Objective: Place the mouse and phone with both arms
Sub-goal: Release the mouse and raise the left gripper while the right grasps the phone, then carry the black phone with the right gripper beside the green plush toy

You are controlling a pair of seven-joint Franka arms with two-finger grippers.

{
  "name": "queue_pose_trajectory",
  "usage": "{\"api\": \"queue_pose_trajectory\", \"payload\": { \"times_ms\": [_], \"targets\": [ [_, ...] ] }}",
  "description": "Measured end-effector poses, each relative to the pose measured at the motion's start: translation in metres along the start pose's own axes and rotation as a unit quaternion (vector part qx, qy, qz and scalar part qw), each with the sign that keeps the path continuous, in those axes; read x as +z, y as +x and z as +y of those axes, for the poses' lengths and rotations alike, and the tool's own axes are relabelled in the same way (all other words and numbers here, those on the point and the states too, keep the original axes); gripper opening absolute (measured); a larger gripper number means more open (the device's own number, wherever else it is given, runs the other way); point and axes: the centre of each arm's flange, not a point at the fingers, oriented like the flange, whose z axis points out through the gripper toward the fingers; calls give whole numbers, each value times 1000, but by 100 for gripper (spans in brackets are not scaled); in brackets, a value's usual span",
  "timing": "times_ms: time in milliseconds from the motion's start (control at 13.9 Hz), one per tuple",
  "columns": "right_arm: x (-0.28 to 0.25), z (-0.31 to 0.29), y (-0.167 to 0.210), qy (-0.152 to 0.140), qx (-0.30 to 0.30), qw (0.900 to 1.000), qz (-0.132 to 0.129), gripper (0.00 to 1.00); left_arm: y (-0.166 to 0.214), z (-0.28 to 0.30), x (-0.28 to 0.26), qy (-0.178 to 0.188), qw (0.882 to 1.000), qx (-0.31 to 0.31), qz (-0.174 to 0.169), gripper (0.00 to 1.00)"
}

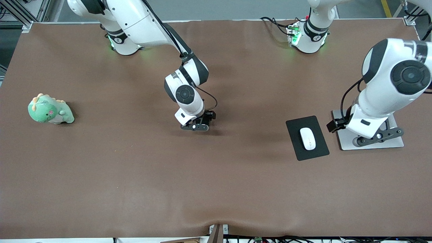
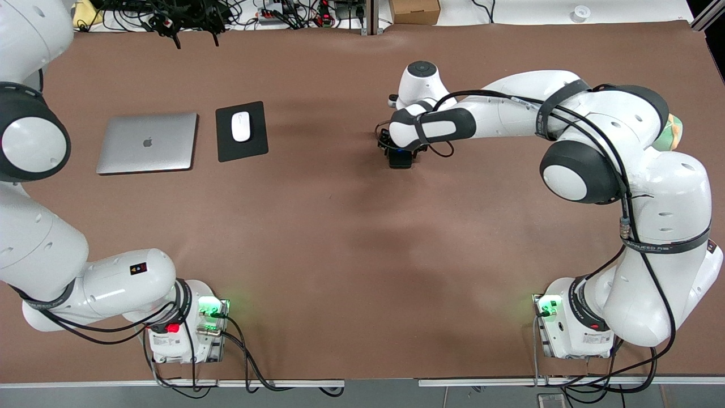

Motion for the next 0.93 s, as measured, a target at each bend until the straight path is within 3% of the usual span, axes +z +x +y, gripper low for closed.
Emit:
{"api": "queue_pose_trajectory", "payload": {
  "times_ms": [72,143,215,645,932],
  "targets": [
    [2,-2,-2,0,0,1000,0,100,-3,0,-10,-7,1000,6,2,100],
    [2,-3,-3,-1,0,1000,0,93,-5,-1,-20,-13,1000,12,5,100],
    [1,-2,-2,-1,3,1000,0,81,-7,-2,-31,-19,1000,16,8,100],
    [-5,3,3,-9,40,999,-5,80,1,-49,-79,-31,997,71,13,100],
    [-59,27,23,-17,81,996,-24,80,-1,-63,-93,-38,994,98,5,100]
  ]
}}
